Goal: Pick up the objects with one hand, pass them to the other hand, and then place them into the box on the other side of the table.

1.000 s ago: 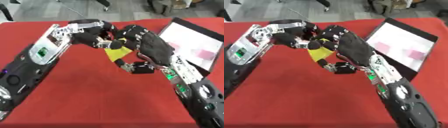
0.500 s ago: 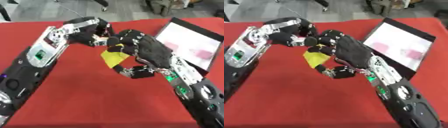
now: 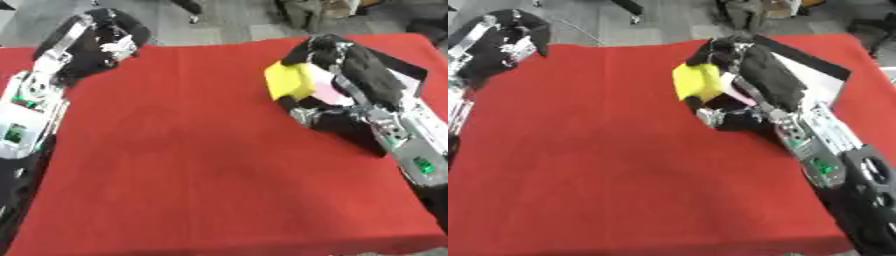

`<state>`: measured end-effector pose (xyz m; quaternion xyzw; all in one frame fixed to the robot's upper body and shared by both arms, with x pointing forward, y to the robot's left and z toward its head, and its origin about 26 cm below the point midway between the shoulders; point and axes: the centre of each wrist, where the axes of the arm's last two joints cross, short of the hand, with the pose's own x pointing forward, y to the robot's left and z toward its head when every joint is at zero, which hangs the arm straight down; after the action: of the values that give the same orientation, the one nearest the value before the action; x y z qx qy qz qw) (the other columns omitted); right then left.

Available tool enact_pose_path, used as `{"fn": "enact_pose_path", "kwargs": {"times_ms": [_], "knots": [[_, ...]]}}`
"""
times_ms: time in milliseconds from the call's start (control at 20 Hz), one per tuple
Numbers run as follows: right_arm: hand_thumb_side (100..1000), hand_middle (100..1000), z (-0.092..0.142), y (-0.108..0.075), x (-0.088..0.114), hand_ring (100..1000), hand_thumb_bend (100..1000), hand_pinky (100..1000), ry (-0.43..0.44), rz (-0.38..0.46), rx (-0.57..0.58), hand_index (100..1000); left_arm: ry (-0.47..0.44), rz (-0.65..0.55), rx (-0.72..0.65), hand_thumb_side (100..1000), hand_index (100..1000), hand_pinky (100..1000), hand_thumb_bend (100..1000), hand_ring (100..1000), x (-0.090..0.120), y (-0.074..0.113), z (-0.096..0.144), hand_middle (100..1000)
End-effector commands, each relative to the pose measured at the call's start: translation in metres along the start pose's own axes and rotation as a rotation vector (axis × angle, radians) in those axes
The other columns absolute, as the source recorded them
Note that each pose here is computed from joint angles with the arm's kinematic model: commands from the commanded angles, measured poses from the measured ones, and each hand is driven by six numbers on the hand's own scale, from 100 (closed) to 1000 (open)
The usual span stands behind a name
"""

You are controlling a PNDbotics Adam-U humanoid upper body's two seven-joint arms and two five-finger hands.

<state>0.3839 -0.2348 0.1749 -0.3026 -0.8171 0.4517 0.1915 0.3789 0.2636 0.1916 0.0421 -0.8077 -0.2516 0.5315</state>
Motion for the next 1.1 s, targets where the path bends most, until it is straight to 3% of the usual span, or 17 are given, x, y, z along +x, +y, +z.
{"fn": "enact_pose_path", "kwargs": {"times_ms": [50, 150, 200, 250, 350, 500, 650, 850, 950, 1100], "knots": [[259, 350, 0.018, -0.015, -0.059, 577, 100, 741, 0.289, 0.044, -0.01, 564, -0.042, 0.027, 0.139, 508, 673, 731, 394, 482, 0.007, 0.012, 0.011, 529], [290, 438, 0.033, -0.009, -0.094, 620, 100, 755, 0.481, 0.05, 0.009, 661, -0.049, 0.067, 0.205, 510, 673, 732, 395, 483, 0.004, 0.012, 0.021, 530], [290, 438, 0.039, -0.006, -0.106, 620, 100, 755, 0.538, 0.052, 0.021, 661, -0.053, 0.079, 0.225, 510, 673, 732, 395, 483, 0.004, 0.011, 0.025, 530], [396, 599, 0.043, -0.004, -0.113, 719, 147, 784, 0.567, 0.055, 0.029, 795, -0.054, 0.087, 0.237, 512, 674, 733, 399, 486, 0.004, 0.011, 0.027, 532], [597, 793, 0.059, -0.008, -0.14, 833, 310, 855, 0.708, 0.103, 0.101, 940, -0.064, 0.117, 0.286, 514, 675, 733, 401, 489, 0.002, 0.008, 0.037, 533], [773, 915, 0.071, -0.018, -0.16, 941, 496, 957, 0.795, 0.153, 0.186, 1000, -0.074, 0.15, 0.35, 516, 676, 734, 405, 492, 0.002, 0.005, 0.049, 533], [850, 970, 0.065, -0.041, -0.164, 990, 592, 995, 0.743, 0.219, 0.233, 1000, -0.067, 0.171, 0.393, 525, 678, 736, 408, 494, 0.0, 0.002, 0.059, 535], [693, 976, 0.052, -0.072, -0.155, 988, 526, 993, 0.63, 0.325, 0.3, 1000, -0.05, 0.193, 0.425, 529, 678, 737, 410, 496, -0.003, -0.001, 0.067, 536], [602, 943, 0.046, -0.084, -0.141, 960, 432, 967, 0.565, 0.345, 0.236, 1000, -0.048, 0.201, 0.438, 530, 676, 737, 409, 496, -0.004, -0.003, 0.07, 535], [528, 864, 0.044, -0.087, -0.106, 908, 299, 930, 0.47, 0.291, 0.012, 987, -0.043, 0.202, 0.47, 526, 678, 736, 405, 497, -0.005, -0.005, 0.075, 537]]}}
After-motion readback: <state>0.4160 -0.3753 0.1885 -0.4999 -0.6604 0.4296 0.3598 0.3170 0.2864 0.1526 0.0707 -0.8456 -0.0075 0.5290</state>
